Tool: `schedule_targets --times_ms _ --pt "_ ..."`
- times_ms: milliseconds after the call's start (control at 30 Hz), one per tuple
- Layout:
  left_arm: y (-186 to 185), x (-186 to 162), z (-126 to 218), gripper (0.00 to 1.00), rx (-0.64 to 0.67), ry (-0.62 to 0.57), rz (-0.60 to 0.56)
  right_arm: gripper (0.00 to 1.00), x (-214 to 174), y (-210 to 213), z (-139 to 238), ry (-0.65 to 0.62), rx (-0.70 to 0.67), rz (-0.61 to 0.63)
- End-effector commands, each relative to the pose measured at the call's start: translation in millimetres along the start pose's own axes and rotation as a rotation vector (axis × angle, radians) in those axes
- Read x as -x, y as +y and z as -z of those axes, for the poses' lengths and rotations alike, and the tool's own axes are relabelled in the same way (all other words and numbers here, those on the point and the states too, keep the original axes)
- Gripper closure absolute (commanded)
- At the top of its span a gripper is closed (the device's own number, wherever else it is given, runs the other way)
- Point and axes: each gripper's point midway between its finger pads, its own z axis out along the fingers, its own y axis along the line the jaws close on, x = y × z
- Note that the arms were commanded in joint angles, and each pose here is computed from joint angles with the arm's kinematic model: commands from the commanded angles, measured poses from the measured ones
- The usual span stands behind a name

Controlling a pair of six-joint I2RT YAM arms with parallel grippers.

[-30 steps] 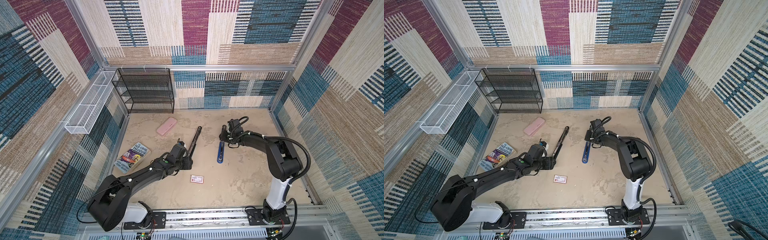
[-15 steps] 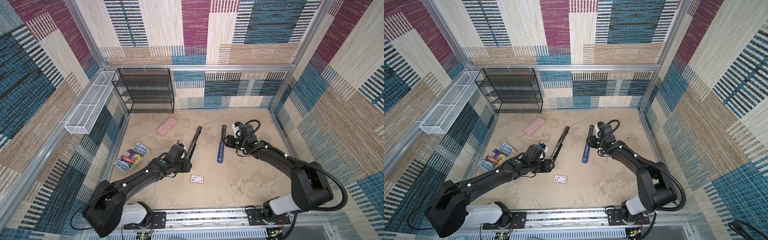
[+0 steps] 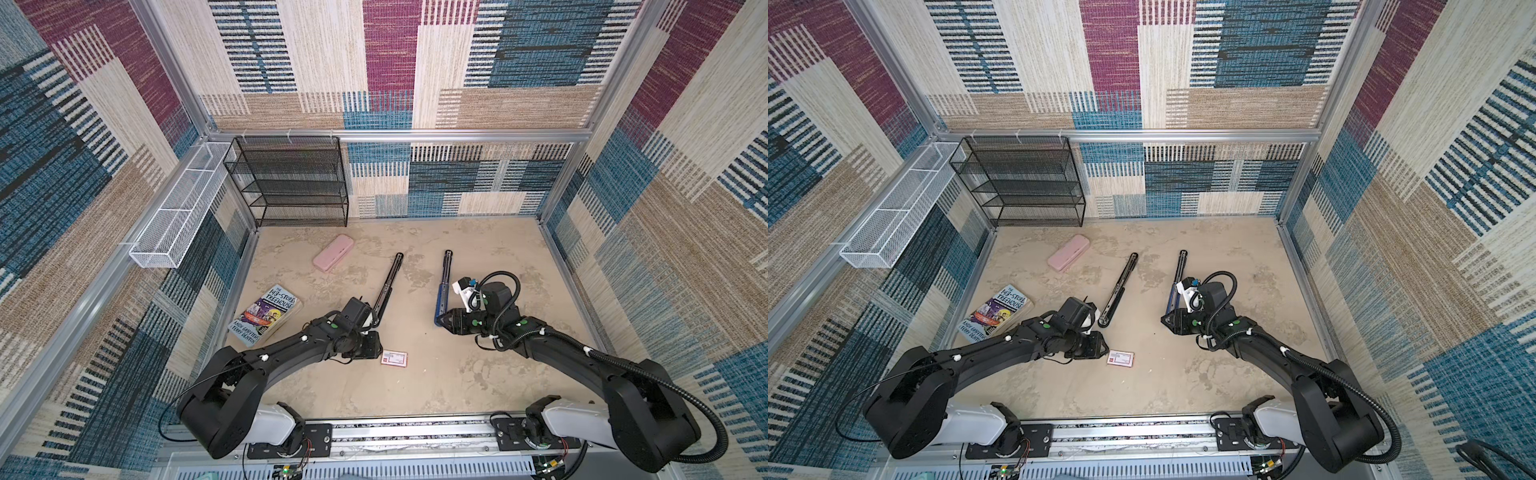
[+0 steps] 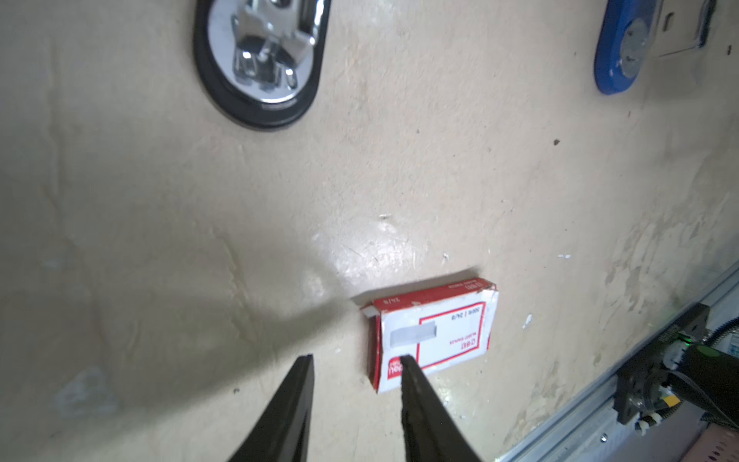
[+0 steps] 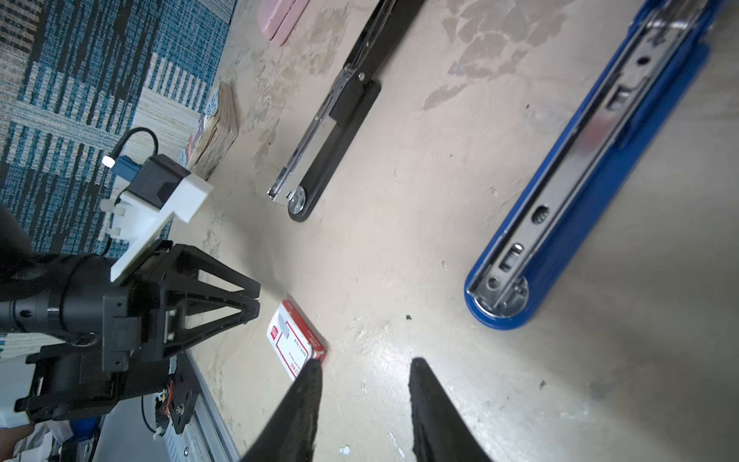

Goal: Load the staples into the stapler
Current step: 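Release the blue stapler with the right gripper while left lowers onto the red staple box, then hold the red staple box with the left gripper while right moves toward it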

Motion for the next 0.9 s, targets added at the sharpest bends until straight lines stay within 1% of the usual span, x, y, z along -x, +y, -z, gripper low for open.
schedule_targets --times_ms 0,100,200,267,467,567,633,700,867 --pt "-9.0 -6.1 -7.0 0.57 -0.052 0.035 0.001 0.6 -2.3 8.6 -3.7 -0.005 0.046 0.016" --pt "-9.5 -9.4 -12.0 0.56 -0.057 0.041 -0.005 0.59 -8.9 6.1 -6.5 0.014 0.033 0.019" --pt "-13.7 -11.1 -15.5 0.59 -0.077 0.05 -0.009 0.59 -13.3 5.6 -9.2 0.03 0.025 0.023" --pt "-14.6 -12.2 -17.5 0.67 -0.078 0.059 -0.014 0.6 -16.8 4.5 -10.9 0.039 0.024 0.018" --pt "-16.0 -14.6 -23.5 0.82 -0.085 0.074 -0.014 0.6 -25.1 4.2 -14.9 0.068 0.026 0.013" --pt "-17.4 -14.8 -24.9 0.93 -0.09 0.08 -0.015 0.61 -28.8 7.1 -16.5 0.086 0.026 0.023" --pt "-18.1 -14.7 -24.7 0.97 -0.091 0.079 -0.017 0.6 -34.4 8.0 -18.4 0.107 0.019 0.029" --pt "-18.2 -14.4 -24.0 1.0 -0.091 0.075 -0.013 0.6 -42.0 8.7 -21.0 0.134 0.016 0.031" --pt "-18.7 -11.0 -23.5 1.0 -0.091 0.055 -0.003 0.6 -60.7 11.4 -30.3 0.197 -0.002 0.048"
